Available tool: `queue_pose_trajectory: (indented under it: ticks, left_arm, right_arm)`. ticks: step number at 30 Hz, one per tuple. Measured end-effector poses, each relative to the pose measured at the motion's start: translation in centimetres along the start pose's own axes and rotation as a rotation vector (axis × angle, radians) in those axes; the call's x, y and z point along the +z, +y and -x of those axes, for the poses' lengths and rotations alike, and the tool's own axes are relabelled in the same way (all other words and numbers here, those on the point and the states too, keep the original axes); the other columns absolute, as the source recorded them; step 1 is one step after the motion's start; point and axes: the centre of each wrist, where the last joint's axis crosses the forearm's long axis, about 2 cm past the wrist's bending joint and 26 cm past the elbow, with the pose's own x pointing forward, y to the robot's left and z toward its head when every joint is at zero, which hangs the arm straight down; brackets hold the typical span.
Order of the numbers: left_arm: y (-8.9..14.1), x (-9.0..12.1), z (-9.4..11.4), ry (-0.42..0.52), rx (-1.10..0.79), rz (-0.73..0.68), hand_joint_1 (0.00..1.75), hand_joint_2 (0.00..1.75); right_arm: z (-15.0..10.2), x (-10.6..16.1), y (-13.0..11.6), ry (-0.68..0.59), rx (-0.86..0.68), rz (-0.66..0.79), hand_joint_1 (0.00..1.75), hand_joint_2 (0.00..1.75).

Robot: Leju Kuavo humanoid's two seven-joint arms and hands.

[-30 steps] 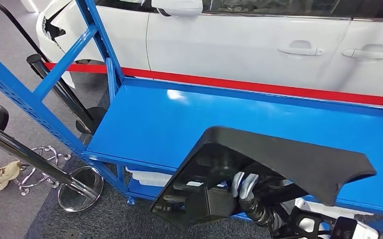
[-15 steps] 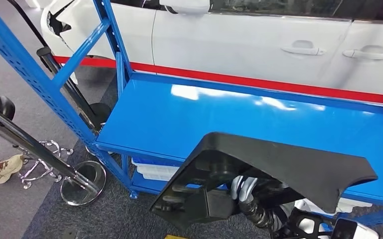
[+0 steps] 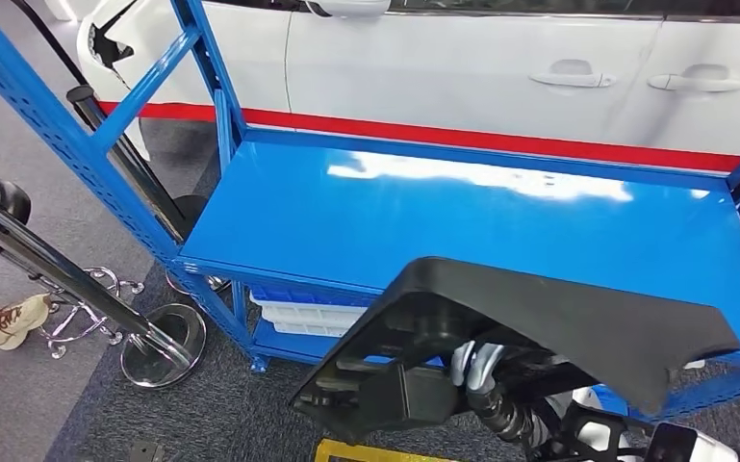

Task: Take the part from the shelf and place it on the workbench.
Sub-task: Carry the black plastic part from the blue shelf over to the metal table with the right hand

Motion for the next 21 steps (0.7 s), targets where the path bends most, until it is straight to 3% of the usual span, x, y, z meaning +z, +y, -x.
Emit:
queue_pose_trajectory:
  ticks: [21]
  left_arm:
    - [1.0,0.8,1.1,0.066,-0.051,-0.044,0.0,1.75]
  right_arm:
    - [-1.4,2.0,-0.9,0.011,0.016,-0.009,1.75,1.75]
